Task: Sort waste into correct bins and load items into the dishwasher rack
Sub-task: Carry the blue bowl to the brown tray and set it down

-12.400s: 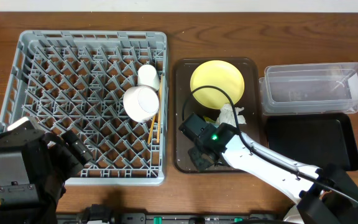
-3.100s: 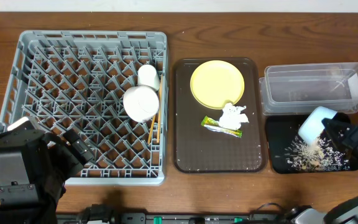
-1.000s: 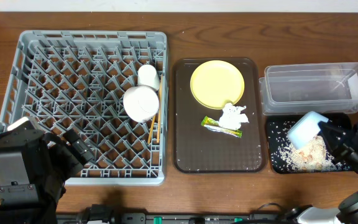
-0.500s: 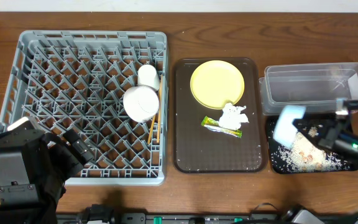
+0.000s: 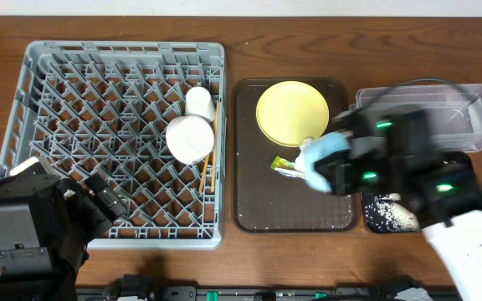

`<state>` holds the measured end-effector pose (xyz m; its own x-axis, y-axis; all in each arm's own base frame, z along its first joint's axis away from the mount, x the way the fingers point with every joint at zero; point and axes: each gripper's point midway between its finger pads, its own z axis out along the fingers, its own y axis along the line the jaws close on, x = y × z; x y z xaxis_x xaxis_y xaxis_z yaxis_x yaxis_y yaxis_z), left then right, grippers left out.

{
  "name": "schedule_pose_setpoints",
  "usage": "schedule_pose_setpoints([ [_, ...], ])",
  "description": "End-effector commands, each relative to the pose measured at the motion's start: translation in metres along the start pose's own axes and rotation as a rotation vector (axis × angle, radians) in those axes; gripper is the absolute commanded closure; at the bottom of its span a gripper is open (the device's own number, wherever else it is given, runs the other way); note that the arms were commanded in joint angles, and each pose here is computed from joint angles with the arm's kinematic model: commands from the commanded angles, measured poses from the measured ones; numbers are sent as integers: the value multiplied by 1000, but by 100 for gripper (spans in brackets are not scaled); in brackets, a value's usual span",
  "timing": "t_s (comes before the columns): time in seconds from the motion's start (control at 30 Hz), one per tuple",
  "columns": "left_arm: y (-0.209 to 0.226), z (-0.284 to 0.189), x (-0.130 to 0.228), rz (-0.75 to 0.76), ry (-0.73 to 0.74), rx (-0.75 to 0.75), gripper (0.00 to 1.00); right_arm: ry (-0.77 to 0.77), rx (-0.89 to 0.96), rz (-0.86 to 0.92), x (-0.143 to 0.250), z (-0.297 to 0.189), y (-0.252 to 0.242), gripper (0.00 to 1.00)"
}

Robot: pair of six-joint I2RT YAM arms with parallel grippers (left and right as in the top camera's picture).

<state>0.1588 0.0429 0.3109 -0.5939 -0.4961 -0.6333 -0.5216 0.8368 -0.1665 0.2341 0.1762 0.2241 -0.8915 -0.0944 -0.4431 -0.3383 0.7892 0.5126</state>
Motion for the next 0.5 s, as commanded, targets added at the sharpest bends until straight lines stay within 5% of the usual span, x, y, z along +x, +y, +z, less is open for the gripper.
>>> schedule_pose_setpoints([
  [0.0,3,-1,-2,-6,-11,-17,2,9,172,-18,4,28,5,99],
  [0.47,3,-1,-2,-6,-11,-17,2,241,341,-158,61,145,19,99],
])
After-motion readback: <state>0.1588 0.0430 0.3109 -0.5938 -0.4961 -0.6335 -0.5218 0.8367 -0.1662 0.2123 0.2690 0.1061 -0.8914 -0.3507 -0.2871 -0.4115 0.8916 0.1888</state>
